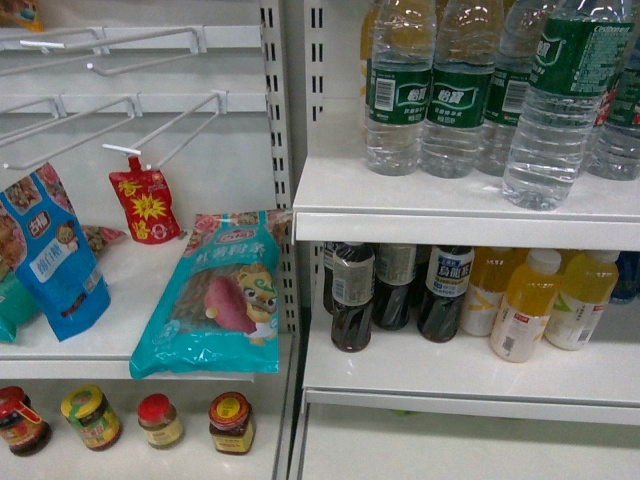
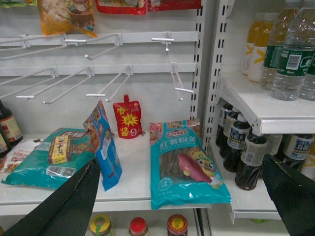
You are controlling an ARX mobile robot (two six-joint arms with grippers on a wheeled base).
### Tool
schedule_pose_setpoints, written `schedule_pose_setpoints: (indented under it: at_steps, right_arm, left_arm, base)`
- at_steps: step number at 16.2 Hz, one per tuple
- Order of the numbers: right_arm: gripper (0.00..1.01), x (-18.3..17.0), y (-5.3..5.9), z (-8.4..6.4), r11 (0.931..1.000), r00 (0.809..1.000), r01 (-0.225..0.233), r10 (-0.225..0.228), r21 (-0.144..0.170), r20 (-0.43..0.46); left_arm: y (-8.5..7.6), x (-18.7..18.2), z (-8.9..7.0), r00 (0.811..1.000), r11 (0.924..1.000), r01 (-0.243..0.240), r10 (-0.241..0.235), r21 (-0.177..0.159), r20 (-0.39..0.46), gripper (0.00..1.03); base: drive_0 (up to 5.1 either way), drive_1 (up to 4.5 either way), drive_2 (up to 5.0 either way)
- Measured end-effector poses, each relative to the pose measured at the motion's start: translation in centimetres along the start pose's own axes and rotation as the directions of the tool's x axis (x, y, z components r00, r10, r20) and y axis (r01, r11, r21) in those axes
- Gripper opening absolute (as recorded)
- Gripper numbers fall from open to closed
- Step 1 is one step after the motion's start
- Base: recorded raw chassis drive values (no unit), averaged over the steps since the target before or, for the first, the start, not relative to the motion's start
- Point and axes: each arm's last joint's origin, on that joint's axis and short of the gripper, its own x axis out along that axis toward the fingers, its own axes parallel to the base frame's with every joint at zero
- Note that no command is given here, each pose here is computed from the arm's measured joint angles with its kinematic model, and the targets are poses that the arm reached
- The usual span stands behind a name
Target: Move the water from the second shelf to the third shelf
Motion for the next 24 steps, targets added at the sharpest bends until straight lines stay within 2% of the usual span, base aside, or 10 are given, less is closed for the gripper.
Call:
schedule_pose_setpoints:
  at_steps: [1,2,4,5,7,9,11,17,18,24]
  right_arm:
    - [0.02,-0.1,0.0,0.0,1.0000,1.000,0.000,0.000,0.000,-0.003]
    - [0.02,-0.6,0.0,-0.6,1.0000,0.999,-0.001,0.001,0.000,-0.053]
    - [0.02,-1.2,0.0,0.0,1.0000,1.000,-0.002,0.002,0.000,0.015]
    - [0.02,-1.1,0.0,-0.4,1.0000,1.000,-0.001,0.001,0.000,-0.017]
    - [0.02,-1.1,0.0,-0.3,1.0000,1.000,-0.001,0.001,0.000,-0.010]
    - [0.17,-1.1,0.0,-0.3,1.0000,1.000,-0.001,0.001,0.000,-0.010]
    - [0.43,-1.1,0.0,-0.3,1.0000,1.000,-0.001,0.001,0.000,-0.009]
    - [1.00,-1.1,0.0,-0.3,1.0000,1.000,-0.001,0.001,0.000,-0.010]
    - [0.97,-1.1,0.0,-0.3,1.0000,1.000,-0.001,0.001,0.000,-0.010]
    - [0.98,-1.1,0.0,-0.3,1.0000,1.000,-0.001,0.001,0.000,-0.009]
  left_arm:
    - [0.0,0.0,0.0,1.000,1.0000,0.000,0.000,0.000,0.000,0.98]
    - [0.0,0.0,0.0,1.000,1.0000,0.000,0.000,0.000,0.000,0.98]
    - [0.0,0.0,0.0,1.000,1.0000,0.000,0.000,0.000,0.000,0.98]
    - [0.0,0.0,0.0,1.000,1.0000,0.000,0.000,0.000,0.000,0.98]
    - [0.0,0.0,0.0,1.000,1.0000,0.000,0.000,0.000,0.000,0.98]
    - [0.0,0.0,0.0,1.000,1.0000,0.000,0.000,0.000,0.000,0.98]
    - [0.0,0.0,0.0,1.000,1.0000,0.000,0.000,0.000,0.000,0.98]
    - [0.0,0.0,0.0,1.000,1.0000,0.000,0.000,0.000,0.000,0.98]
    - [0.0,0.0,0.0,1.000,1.0000,0.000,0.000,0.000,0.000,0.98]
    - [0.0,0.0,0.0,1.000,1.0000,0.000,0.000,0.000,0.000,0.98]
  base:
    - [0.0,0.00,0.0]
    - [0.0,0.00,0.0]
    - [0.0,0.00,0.0]
    - [0.0,0.00,0.0]
    - [0.0,0.00,0.0]
    - [0.0,0.00,0.0]
    - [0.0,0.00,0.0]
    - [0.0,0.00,0.0]
    - [0.0,0.00,0.0]
    - [0.0,0.00,0.0]
